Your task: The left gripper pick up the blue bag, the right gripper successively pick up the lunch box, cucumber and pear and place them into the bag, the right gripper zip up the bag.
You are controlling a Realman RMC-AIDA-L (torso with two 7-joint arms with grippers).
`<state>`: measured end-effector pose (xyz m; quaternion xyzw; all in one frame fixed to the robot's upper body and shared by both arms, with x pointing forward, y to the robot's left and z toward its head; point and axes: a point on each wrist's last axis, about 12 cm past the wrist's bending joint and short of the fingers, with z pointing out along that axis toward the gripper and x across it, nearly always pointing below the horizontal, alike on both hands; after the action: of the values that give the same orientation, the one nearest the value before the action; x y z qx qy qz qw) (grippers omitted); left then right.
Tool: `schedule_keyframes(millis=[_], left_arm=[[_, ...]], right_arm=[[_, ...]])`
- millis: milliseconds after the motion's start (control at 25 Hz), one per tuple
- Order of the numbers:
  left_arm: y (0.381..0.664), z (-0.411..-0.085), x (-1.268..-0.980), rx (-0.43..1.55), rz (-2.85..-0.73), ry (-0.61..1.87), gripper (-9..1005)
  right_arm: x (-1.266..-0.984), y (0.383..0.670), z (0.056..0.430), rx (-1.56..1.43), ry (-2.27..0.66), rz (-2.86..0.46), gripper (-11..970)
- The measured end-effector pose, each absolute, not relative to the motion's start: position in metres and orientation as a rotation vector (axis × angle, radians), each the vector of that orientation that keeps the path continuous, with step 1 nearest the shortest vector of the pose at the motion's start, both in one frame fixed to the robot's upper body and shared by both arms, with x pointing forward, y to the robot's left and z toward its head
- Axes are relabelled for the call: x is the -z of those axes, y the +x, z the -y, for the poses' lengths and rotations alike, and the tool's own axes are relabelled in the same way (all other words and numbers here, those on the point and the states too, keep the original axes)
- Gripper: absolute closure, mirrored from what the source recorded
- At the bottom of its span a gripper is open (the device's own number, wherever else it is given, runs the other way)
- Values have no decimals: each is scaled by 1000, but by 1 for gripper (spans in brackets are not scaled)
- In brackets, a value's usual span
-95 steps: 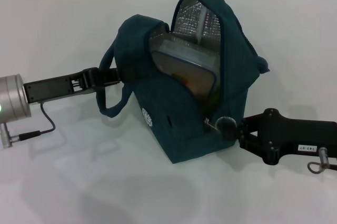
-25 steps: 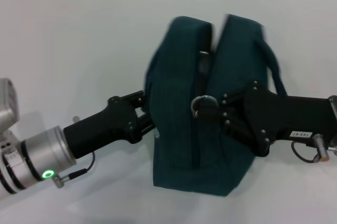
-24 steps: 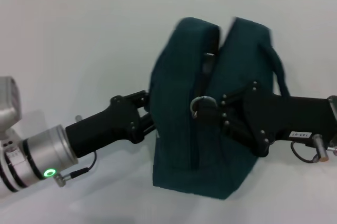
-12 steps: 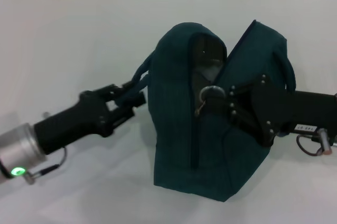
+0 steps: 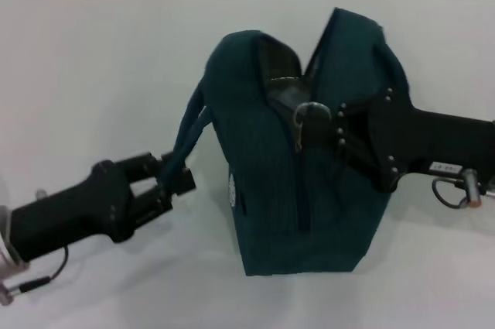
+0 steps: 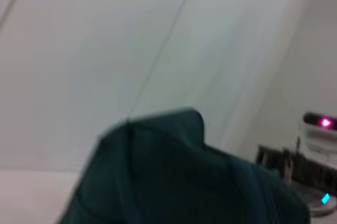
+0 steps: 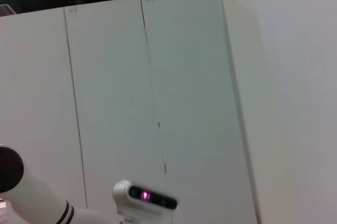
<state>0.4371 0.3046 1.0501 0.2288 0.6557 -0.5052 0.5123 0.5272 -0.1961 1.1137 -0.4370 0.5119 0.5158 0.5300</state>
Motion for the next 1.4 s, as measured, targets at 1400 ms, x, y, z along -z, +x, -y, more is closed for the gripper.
schedule_keyframes(millis=[1400], left_arm=[[404,-343,-1069,1000,-1325,365,363]], right_arm=[[-1111,526,195,-1228,-1054,-1221,953]])
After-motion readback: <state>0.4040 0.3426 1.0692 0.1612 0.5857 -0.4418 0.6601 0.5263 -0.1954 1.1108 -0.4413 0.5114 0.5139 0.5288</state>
